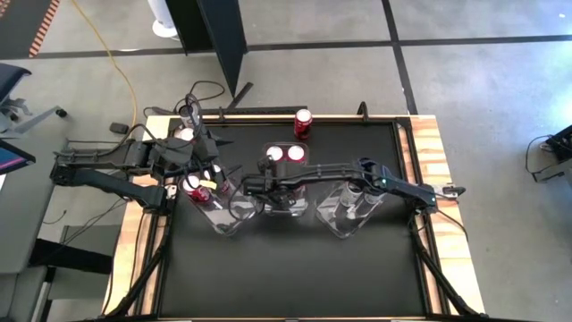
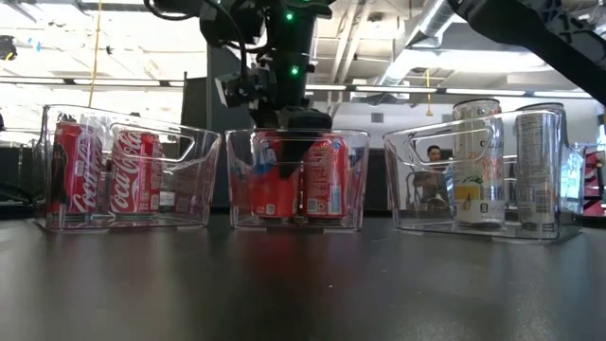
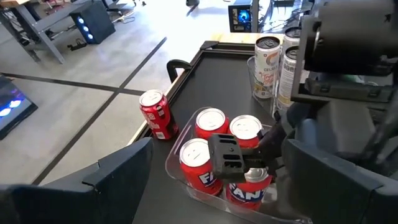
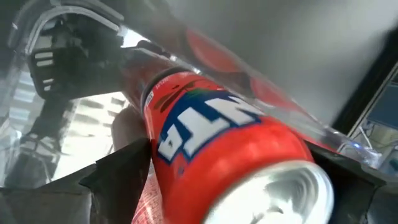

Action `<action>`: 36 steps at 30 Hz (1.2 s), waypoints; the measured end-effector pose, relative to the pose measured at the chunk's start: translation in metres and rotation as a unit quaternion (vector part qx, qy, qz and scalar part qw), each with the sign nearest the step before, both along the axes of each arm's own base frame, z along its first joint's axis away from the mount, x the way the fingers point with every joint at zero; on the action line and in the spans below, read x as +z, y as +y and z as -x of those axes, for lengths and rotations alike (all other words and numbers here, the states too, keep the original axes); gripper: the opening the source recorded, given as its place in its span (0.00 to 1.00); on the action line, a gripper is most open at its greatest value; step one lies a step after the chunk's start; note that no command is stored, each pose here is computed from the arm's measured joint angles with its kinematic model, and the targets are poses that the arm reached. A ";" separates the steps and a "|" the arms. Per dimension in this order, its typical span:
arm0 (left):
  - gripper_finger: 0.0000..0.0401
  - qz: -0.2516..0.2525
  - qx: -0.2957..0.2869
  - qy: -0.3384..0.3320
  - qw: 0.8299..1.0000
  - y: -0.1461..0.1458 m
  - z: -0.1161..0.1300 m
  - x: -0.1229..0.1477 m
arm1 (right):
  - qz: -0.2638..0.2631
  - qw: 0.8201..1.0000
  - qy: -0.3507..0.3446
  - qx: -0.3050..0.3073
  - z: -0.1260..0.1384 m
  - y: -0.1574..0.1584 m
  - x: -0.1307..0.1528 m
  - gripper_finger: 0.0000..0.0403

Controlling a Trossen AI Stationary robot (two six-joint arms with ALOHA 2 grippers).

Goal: Sort soda cans
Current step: Put the orange soda can into the center transparent bin

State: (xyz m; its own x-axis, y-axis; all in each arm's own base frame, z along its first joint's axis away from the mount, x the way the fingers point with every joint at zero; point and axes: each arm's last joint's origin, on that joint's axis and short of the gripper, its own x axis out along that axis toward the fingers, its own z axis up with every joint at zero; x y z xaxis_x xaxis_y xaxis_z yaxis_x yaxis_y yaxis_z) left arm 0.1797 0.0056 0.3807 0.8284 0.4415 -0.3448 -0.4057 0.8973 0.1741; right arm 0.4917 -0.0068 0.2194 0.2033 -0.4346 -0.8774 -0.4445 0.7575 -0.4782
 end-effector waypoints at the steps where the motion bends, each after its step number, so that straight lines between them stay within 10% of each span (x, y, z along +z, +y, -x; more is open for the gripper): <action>1: 0.89 0.000 0.000 0.000 1.000 0.000 0.000 0.000 | 0.002 1.000 -0.003 0.001 0.000 0.001 0.001 0.99; 36: 0.89 0.011 0.005 -0.002 1.000 0.000 0.000 -0.001 | 0.100 0.995 0.019 -0.003 0.007 0.015 0.008 0.98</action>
State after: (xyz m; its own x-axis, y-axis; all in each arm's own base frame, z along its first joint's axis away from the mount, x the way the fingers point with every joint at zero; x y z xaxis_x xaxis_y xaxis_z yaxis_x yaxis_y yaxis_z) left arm 0.1795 0.0056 0.3801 0.8260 0.4416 -0.3504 -0.4146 0.8970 0.1532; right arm 0.4848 0.0080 0.2276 0.1674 -0.6020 -0.7808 -0.4608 0.6523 -0.6018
